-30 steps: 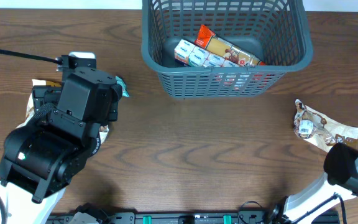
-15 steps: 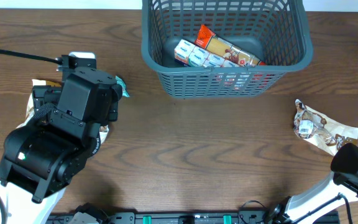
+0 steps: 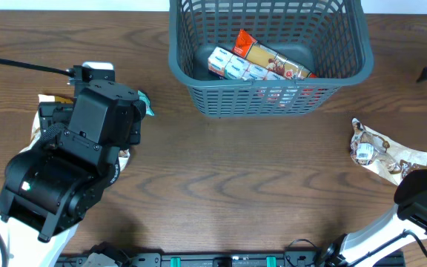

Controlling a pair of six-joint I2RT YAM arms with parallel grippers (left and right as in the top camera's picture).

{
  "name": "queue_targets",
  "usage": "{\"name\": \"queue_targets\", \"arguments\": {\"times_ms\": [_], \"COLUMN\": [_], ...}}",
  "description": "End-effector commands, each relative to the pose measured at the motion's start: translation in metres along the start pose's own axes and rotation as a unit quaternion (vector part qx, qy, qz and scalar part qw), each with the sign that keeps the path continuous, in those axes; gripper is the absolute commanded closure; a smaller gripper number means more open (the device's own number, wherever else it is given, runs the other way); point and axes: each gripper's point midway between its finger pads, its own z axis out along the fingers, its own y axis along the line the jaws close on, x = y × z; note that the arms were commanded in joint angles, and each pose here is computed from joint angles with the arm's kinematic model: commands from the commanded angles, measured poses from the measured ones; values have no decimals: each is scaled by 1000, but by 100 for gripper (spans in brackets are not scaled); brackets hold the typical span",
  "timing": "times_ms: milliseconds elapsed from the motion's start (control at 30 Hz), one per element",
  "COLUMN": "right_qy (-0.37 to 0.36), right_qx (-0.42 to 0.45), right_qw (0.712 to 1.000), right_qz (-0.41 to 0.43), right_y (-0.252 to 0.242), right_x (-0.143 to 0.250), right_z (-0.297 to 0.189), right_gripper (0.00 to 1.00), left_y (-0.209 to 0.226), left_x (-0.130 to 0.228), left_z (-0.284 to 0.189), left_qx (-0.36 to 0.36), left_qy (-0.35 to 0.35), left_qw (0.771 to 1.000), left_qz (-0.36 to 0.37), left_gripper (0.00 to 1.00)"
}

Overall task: Pack container
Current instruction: 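Open the right gripper and withdraw it from the basket, then move the right gripper to the brown-and-white bag at right and grasp it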

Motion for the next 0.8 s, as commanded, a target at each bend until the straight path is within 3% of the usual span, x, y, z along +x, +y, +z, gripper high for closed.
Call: {"name": "queue_targets", "arguments": {"times_ms": [0, 133, 267, 467, 767], "right_qy": [33, 54, 46, -18, -101], "right_qx": [22, 74, 135, 179, 175], "right_qw": [988, 959, 943, 952, 965], "right_qz": [146, 269, 300, 247, 166], "right_y": [-2, -9, -18, -29, -70], "right_x": [19, 40, 62, 66, 52], "right_z": [16, 39, 59, 66, 22], "right_gripper": [1, 1, 1, 1, 1], "left_y": [3, 3, 3, 3, 3], "left_x": [1, 1, 1, 1, 1], "left_z": [2, 2, 2, 2, 2], "left_qx": [-10, -10, -10, -10, -10], "left_qy": [2, 3, 2, 2, 2], "left_qw": [1000, 1000, 1000, 1000, 1000], "left_qz": [4, 4, 4, 4, 4], "left_gripper": [1, 1, 1, 1, 1]}}
